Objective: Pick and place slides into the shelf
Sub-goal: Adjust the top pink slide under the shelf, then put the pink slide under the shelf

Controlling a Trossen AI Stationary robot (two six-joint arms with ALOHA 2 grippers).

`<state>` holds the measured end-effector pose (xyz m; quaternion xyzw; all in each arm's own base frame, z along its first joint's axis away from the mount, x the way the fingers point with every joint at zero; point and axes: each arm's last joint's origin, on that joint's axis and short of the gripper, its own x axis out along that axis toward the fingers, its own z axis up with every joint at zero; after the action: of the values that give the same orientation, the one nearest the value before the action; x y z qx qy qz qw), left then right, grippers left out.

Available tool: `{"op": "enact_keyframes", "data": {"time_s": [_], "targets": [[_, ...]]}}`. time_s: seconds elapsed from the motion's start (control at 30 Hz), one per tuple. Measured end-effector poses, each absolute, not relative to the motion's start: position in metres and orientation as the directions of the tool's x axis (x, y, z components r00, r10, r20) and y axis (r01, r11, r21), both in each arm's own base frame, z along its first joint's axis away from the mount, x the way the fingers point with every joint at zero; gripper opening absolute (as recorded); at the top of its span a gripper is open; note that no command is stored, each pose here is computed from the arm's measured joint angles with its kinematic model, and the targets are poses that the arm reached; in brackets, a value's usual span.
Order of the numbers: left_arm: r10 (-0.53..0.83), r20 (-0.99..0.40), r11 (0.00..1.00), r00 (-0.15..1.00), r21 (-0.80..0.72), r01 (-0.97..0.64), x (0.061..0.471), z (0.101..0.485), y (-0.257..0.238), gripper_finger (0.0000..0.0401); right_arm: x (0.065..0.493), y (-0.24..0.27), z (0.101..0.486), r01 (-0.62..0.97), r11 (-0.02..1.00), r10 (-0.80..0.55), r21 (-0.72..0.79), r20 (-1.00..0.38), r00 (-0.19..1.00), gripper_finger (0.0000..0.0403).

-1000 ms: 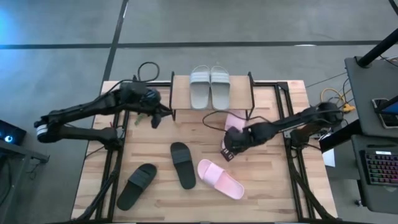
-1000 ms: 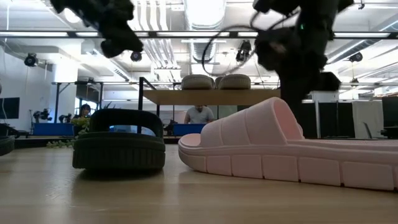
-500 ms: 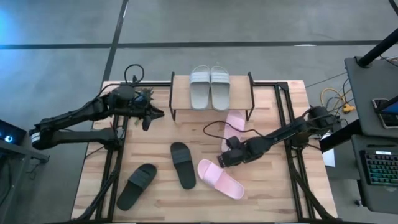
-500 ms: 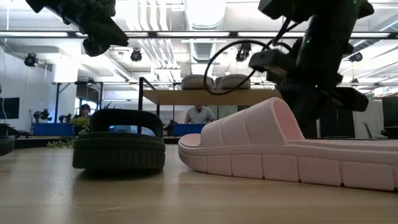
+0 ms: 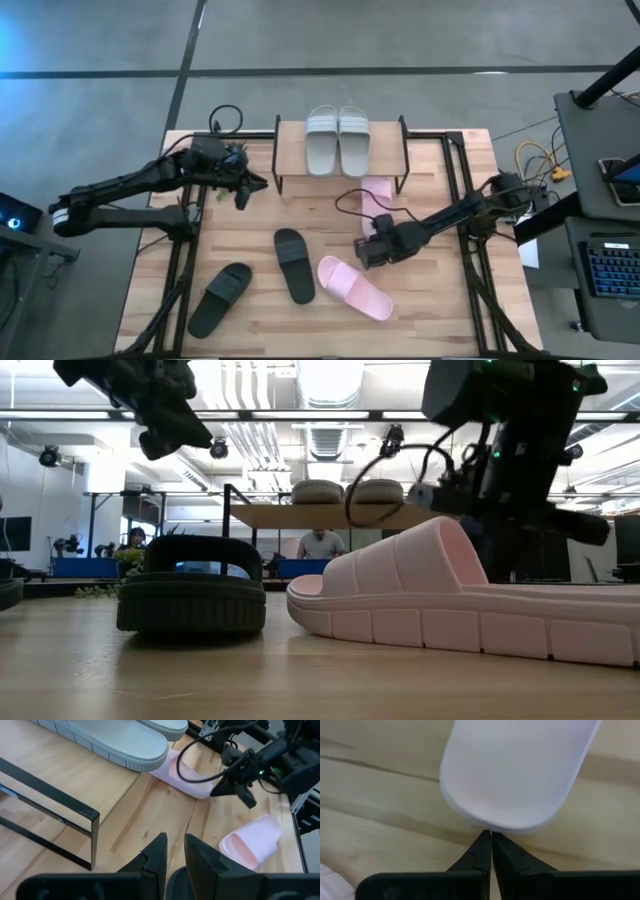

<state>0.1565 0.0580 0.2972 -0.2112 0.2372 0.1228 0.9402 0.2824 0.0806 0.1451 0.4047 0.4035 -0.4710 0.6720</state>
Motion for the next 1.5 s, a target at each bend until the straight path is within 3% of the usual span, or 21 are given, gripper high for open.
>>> {"op": "enact_keyframes", "data": {"time_s": [0.2, 0.33, 0.47, 0.6, 0.77, 0.93, 1.13, 1.3, 1.5], "targets": [[0.131, -0.5, 0.88, 0.856, -0.339, -0.332, 0.158, 0.297, 0.059, 0.0051, 0.282, 0.078, 0.149, 0.953, 0.253, -0.282, 0.166, -0.93, 0.236, 0.0008], [0.13, -0.496, 0.879, 0.858, -0.342, -0.331, 0.157, 0.297, 0.058, 0.0051, 0.281, 0.094, 0.16, 0.894, 0.41, -0.129, 0.179, -0.959, 0.251, 0.0008], [0.119, -0.523, 0.866, 0.844, -0.361, -0.346, 0.156, 0.294, 0.058, 0.0051, 0.279, 0.115, 0.182, 0.771, 0.545, 0.049, 0.331, -0.93, 0.364, 0.0008], [0.112, -0.536, 0.864, 0.837, -0.363, -0.348, 0.156, 0.288, 0.058, 0.0051, 0.277, 0.128, 0.197, 0.683, 0.635, 0.036, 0.36, -0.897, 0.44, 0.0013], [0.089, -0.542, 0.863, 0.836, -0.377, -0.336, 0.154, 0.283, 0.056, 0.0051, 0.288, 0.14, 0.209, 0.554, 0.784, 0.036, 0.28, -0.911, 0.41, 0.0061], [0.081, -0.539, 0.864, 0.838, -0.381, -0.329, 0.153, 0.282, 0.055, 0.0051, 0.305, 0.156, 0.215, 0.226, 0.971, -0.003, 0.077, -0.942, 0.336, 0.0139], [0.082, -0.528, 0.868, 0.845, -0.379, -0.32, 0.151, 0.284, 0.054, 0.0051, 0.321, 0.162, 0.21, 0.089, 0.98, -0.196, -0.177, -0.939, 0.284, 0.0211], [0.083, -0.516, 0.872, 0.853, -0.376, -0.313, 0.148, 0.286, 0.053, 0.0051, 0.337, 0.172, 0.203, -0.045, 0.976, -0.189, -0.212, -0.936, 0.296, 0.0244], [0.082, -0.516, 0.873, 0.853, -0.375, -0.311, 0.142, 0.287, 0.051, 0.0051, 0.333, 0.185, 0.201, -0.136, 0.959, -0.206, -0.248, -0.942, 0.264, 0.0256]]}}
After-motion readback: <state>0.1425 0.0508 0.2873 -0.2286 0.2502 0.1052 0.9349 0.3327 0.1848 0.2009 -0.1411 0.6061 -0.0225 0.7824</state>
